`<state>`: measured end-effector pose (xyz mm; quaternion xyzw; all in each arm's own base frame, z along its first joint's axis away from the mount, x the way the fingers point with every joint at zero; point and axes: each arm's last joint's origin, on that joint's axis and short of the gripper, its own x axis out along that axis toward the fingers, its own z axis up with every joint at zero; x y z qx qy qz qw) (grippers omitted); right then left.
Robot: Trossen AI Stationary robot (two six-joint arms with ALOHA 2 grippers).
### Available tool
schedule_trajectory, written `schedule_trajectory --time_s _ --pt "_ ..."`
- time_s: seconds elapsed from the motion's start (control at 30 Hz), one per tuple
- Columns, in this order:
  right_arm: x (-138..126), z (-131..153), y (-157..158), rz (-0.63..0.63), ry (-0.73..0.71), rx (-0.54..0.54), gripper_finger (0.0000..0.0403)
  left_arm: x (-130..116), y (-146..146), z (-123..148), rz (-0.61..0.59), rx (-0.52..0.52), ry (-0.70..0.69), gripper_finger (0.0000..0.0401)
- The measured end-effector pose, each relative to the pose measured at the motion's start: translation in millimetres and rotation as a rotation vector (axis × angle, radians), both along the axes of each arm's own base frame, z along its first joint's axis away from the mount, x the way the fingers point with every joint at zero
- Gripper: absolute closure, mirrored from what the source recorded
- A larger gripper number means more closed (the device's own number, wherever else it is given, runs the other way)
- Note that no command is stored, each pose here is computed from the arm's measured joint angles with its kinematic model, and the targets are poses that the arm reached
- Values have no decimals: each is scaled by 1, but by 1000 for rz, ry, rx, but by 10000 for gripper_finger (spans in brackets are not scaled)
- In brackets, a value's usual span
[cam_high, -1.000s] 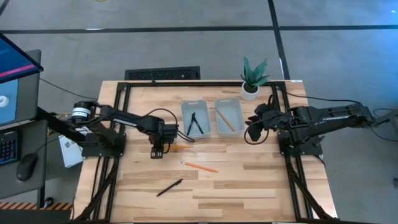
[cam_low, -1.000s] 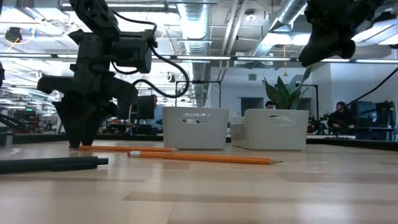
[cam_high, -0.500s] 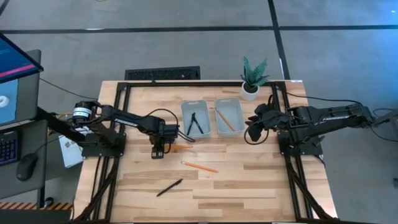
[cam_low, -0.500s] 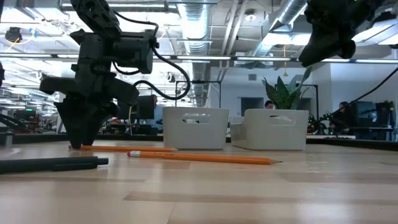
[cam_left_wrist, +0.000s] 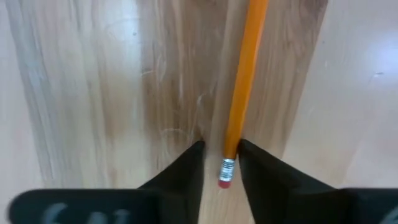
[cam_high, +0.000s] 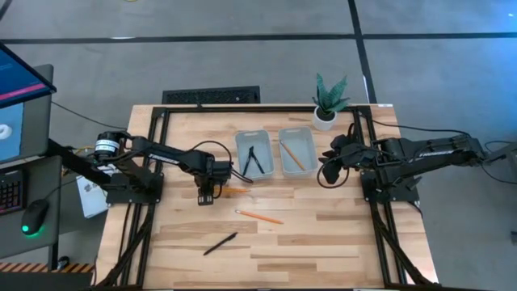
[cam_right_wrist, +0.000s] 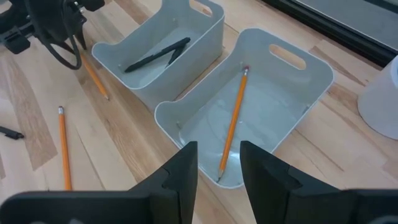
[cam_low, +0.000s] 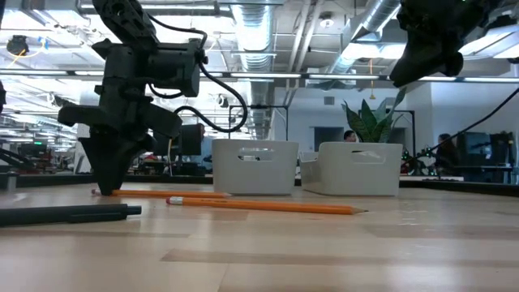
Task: Sort pens & pencils
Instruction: Put the top yellow pencil into the right gray bin
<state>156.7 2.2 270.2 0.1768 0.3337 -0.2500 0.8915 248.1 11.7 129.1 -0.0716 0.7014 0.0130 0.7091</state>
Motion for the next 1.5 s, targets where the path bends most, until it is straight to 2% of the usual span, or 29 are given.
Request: schedule_trajectory --time_s 0.2,0.37,0.67,0.8,1.2,1.4,1.5 --pt "0 0 0 0 0 0 259 0 0 0 2 5 0 366" --pt "0 0 0 0 0 0 261 0 0 0 10 3 3 387" --pt "0 0 0 0 0 0 259 8 1 11 1 19 19 372" --pt "0 0 0 0 -1 0 261 16 1 19 -9 19 -23 374" --pt "0 0 0 0 -5 1 260 4 -1 27 -1 -33 131 377" --pt "0 0 0 0 -5 1 261 3 -3 32 4 -101 109 378" --pt "0 0 0 0 -5 1 259 1 -3 40 6 -100 74 378"
